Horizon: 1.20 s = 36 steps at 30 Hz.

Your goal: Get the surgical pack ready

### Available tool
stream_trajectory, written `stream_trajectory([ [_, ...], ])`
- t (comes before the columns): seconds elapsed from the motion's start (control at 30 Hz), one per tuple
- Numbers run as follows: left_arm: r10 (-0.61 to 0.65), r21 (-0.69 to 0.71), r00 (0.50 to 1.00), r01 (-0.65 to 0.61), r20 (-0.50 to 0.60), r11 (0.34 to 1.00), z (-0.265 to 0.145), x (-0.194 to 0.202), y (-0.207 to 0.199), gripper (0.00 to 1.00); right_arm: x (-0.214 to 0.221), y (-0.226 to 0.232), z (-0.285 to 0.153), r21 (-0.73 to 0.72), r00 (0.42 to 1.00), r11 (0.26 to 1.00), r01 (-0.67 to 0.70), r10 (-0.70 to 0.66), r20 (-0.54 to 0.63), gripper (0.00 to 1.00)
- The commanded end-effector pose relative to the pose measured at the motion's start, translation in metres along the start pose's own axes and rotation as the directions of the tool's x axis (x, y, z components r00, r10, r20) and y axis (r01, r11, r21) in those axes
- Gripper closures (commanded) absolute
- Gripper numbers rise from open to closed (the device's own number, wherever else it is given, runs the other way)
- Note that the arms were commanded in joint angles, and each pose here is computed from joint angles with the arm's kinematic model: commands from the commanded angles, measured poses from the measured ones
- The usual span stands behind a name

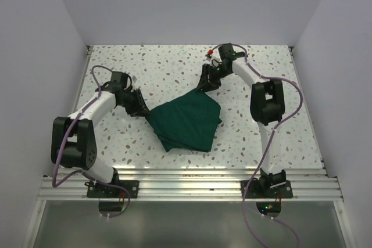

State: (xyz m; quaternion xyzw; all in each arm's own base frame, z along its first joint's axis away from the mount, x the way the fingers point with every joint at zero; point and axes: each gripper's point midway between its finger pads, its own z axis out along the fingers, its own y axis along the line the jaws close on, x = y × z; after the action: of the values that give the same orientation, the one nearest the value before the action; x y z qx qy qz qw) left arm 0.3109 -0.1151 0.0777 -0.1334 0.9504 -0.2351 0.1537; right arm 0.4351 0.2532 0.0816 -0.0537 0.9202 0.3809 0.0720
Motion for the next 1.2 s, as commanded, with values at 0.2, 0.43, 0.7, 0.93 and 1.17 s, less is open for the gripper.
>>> stream_trajectory([
  [0.2,0.011,0.023,1.0,-0.011,0.008,1.0,0.005,-0.008,-0.003,1.0,-0.003,-0.004,0.004,0.03,1.0,0.999,0.014,-0.013,-0.007,0.89],
  [0.43,0.002,-0.092,0.999,0.001,0.035,0.996,-0.001,0.002,0.023,1.0,-0.03,-0.021,-0.009,0.125,0.993,0.991,-0.039,0.025,0.113,1.0],
  [0.7,0.069,-0.161,0.991,-0.05,0.116,0.986,-0.042,-0.001,0.023,0.34,-0.029,0.001,-0.04,0.156,0.992,0.987,-0.027,0.007,0.123,0.21],
  [0.93,0.326,-0.142,0.911,-0.299,0.251,0.944,-0.089,0.004,-0.037,0.22,0.03,-0.01,-0.097,0.347,0.987,0.927,-0.14,0.103,0.123,0.01],
  [1.17,0.67,-0.11,0.68,-0.673,0.299,0.732,-0.077,0.063,-0.114,0.19,0.1,0.003,-0.137,0.232,0.956,0.938,-0.258,0.215,0.198,0.01],
])
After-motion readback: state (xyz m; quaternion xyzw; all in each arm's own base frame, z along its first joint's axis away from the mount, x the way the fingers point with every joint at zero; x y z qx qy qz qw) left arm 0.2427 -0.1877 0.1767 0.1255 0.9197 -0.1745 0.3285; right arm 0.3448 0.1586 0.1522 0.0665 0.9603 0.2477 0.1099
